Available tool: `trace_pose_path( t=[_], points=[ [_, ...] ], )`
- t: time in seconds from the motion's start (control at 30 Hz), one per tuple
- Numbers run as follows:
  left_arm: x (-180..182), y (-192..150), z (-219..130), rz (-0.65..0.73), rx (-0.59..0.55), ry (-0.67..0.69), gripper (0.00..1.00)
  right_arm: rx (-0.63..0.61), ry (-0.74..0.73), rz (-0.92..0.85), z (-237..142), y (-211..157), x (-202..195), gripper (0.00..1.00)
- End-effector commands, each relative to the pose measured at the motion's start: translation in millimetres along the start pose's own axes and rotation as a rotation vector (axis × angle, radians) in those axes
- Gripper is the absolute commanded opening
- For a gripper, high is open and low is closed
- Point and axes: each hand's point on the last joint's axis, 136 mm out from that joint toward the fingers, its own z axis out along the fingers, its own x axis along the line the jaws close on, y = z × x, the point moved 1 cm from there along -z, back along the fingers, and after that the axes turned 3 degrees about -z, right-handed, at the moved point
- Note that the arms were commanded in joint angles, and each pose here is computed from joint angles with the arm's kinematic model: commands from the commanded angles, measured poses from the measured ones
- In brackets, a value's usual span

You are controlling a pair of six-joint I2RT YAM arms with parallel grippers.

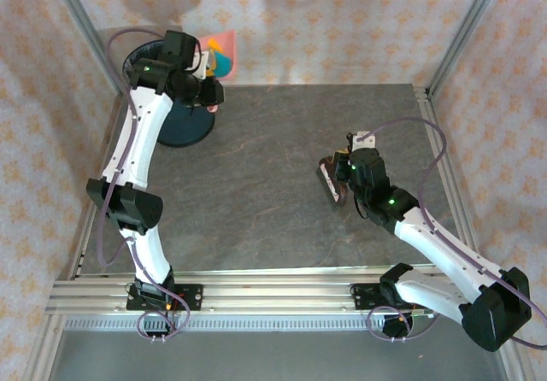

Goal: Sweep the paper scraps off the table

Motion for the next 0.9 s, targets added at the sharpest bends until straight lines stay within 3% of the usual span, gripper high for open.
trace_pose_path(
  t=[0.0,0.47,0.87],
  points=[
    [-5.3,26.8,-6.4,-0.087,-0.081,-0.078,0.00,-0.001,-0.007,0.018,0.8,-0.5,-1.8,0.00],
    [11.8,79.9,12.3,-0.391,-0.168,-0.256,0.00,0.012,0.004,0.024,4.5,-2.4,1.4,0.00],
    [19.6,99.5,17.7,-0.561,-0.224,-0.363,0.00,0.017,0.004,0.024,4.9,-4.4,1.5,0.00]
  ],
)
